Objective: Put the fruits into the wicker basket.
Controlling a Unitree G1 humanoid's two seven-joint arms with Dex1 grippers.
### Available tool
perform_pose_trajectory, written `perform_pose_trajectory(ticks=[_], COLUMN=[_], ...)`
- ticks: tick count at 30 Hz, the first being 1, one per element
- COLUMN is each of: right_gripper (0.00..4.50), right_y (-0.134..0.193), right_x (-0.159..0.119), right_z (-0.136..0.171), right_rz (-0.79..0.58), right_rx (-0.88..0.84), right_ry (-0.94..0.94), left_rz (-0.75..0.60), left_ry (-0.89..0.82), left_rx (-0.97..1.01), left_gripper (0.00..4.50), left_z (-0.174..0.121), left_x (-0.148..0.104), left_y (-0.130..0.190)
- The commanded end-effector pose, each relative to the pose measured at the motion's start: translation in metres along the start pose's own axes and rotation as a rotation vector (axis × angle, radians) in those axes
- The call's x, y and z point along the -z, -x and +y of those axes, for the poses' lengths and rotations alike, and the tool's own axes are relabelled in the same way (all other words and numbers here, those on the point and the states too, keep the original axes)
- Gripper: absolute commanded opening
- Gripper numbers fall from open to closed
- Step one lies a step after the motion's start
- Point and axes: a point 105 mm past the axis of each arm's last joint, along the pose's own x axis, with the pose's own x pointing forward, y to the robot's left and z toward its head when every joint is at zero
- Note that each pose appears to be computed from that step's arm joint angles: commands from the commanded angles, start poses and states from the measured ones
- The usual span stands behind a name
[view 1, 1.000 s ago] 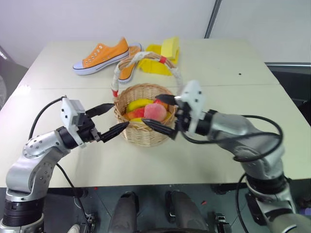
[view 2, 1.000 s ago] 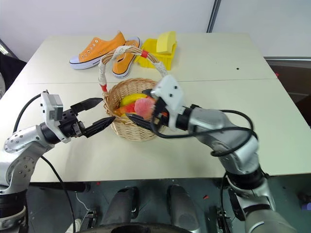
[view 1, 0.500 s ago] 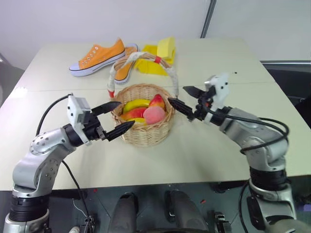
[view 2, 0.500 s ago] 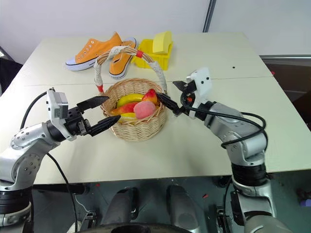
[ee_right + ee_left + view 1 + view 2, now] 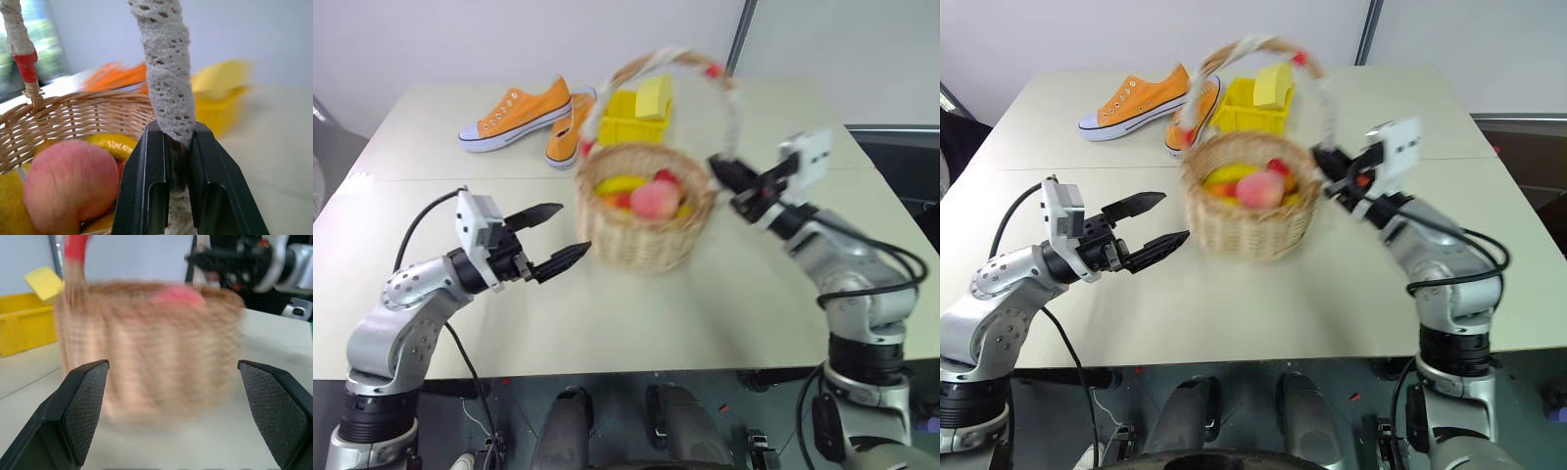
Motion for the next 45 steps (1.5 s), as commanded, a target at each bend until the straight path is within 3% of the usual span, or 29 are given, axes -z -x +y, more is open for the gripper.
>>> perform_pose_trajectory(ticks=[1,4,10,17,22,25,33,39,45], right_gripper=[0.01,0.01,0.01,3.45,3.45,3.45,3.45,3.45,3.45], right_y=[0.019,0.032,0.041,0.055,0.083,0.097,0.083,0.064,0.047], right_x=[-0.025,-0.021,-0.005,-0.007,-0.005,0.001,0.054,0.082,0.092], right_z=[-0.071,-0.112,-0.138,-0.129,-0.126,-0.108,0.029,0.064,0.067], right_rz=[-0.077,-0.058,-0.026,-0.035,-0.022,0.008,0.188,0.213,0.200], right_rx=[0.318,0.497,0.589,0.560,0.507,0.361,-0.356,-0.493,-0.515], right_ry=[0.094,0.128,0.156,0.218,0.201,0.212,0.199,0.168,0.157], left_rz=[-0.032,-0.048,-0.048,-0.050,-0.020,0.049,0.116,0.157,0.169], left_ry=[-0.033,-0.032,-0.035,-0.039,-0.026,-0.003,0.042,0.060,0.039], left_rx=[0.032,0.048,0.062,0.072,0.038,-0.084,-0.328,-0.477,-0.544], left_gripper=[4.50,4.50,4.50,4.50,4.50,4.50,4.50,4.50,4.50], left_z=[-0.003,-0.005,-0.007,-0.009,-0.002,0.015,0.040,0.042,0.036], left_x=[-0.008,-0.010,-0.009,-0.012,-0.007,0.008,0.037,0.058,0.065], left_y=[-0.008,-0.014,-0.016,-0.017,-0.011,-0.004,0.040,0.069,0.082])
